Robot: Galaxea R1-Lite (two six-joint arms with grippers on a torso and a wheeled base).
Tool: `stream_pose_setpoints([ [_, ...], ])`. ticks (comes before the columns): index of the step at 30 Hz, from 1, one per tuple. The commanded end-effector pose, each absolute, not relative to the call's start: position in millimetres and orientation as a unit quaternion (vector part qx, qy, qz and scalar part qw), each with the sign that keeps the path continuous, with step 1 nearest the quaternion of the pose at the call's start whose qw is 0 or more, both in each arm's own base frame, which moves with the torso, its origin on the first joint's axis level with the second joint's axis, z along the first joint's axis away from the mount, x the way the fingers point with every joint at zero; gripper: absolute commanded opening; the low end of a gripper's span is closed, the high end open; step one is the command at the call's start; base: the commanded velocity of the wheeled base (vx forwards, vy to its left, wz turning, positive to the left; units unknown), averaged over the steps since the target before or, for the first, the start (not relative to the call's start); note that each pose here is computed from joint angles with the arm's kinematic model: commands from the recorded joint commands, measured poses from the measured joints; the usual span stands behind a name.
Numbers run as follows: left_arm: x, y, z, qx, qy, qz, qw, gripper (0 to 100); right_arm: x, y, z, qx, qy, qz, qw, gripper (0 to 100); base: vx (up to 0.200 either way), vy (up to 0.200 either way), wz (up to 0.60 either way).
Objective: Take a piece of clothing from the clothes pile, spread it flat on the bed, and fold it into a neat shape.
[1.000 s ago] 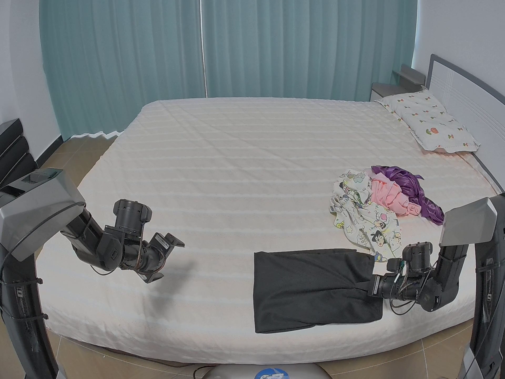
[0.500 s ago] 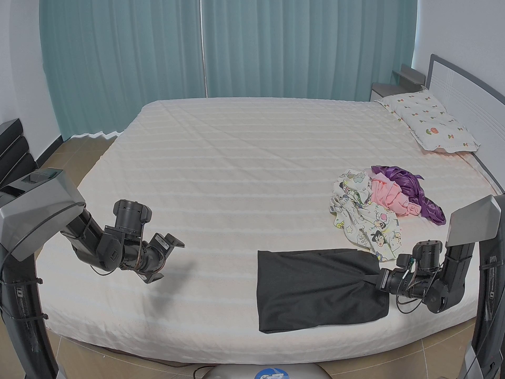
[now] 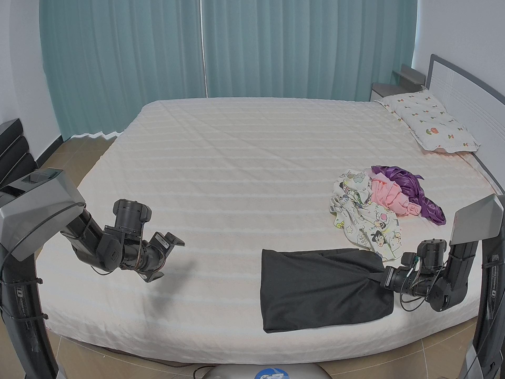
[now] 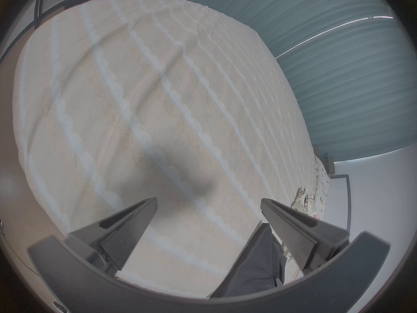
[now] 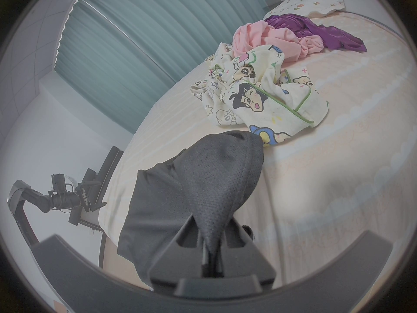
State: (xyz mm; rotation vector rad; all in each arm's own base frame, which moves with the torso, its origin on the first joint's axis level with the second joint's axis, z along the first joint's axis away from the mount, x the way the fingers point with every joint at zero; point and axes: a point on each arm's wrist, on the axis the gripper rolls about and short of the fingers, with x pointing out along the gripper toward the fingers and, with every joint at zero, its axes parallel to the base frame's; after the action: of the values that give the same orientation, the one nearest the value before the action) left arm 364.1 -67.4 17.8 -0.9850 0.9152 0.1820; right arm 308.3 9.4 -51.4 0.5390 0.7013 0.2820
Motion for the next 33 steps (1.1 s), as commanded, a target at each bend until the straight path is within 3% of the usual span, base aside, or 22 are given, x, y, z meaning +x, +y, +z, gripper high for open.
stream_pose_setpoints([
  [1,363.8,-67.5,17.3,-0.455,0.424,0.085,0.778,100,308.0,9.9,-51.0,0.260,0.338,0.137,0.894,0,0.000,-0.200,0.00],
  [33,363.9,-67.5,17.4,-0.455,0.424,0.084,0.779,100,302.4,11.3,-49.9,0.260,0.342,0.138,0.892,0,0.000,-0.200,0.00],
])
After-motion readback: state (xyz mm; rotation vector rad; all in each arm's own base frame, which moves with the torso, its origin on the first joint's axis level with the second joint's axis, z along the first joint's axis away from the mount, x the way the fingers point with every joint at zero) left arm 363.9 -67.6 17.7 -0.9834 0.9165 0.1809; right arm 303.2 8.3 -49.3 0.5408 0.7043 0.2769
